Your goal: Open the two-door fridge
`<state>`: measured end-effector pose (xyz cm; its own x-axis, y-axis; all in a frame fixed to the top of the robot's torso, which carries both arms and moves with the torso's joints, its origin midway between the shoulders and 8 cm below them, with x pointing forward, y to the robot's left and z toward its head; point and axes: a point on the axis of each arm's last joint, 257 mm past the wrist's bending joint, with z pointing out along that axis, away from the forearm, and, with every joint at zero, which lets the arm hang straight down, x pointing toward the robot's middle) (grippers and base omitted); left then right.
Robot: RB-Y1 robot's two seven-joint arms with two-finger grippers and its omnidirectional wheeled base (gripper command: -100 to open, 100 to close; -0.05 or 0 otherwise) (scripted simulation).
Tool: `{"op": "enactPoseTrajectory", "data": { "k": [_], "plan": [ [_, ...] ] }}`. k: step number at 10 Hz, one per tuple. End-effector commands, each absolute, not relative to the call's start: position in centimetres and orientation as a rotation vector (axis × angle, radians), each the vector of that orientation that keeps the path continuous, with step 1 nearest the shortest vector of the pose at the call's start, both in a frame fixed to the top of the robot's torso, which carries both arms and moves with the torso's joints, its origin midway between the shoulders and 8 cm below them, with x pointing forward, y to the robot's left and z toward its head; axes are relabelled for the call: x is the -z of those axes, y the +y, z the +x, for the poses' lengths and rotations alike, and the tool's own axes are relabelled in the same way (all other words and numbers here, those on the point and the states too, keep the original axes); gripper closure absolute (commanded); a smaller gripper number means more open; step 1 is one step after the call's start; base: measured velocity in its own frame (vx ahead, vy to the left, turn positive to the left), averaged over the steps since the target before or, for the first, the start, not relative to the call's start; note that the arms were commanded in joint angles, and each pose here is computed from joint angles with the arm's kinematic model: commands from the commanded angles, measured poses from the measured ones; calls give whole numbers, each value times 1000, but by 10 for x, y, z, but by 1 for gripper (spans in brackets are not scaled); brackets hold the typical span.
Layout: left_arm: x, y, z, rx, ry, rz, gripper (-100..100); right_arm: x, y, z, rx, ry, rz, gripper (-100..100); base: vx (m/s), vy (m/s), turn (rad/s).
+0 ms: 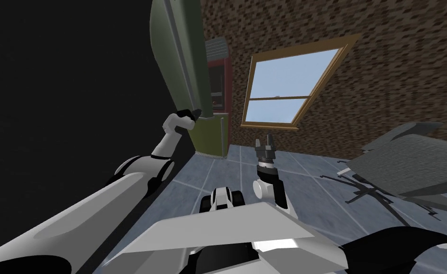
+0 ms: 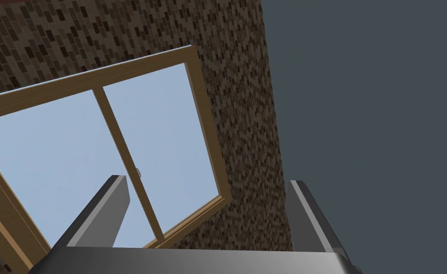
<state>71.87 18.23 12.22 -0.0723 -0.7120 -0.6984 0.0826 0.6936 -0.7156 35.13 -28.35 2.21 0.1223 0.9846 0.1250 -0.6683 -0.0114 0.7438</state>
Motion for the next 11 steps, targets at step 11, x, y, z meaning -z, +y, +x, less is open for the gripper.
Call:
{"op": "enactPoseTrajectory", "data": {
  "k": [11],
  "plan": [
    [-126, 97, 699, 851, 1572, -409, 100, -22, -284, 351, -1404, 517, 780, 0, -84, 272, -51]
  ]
}}
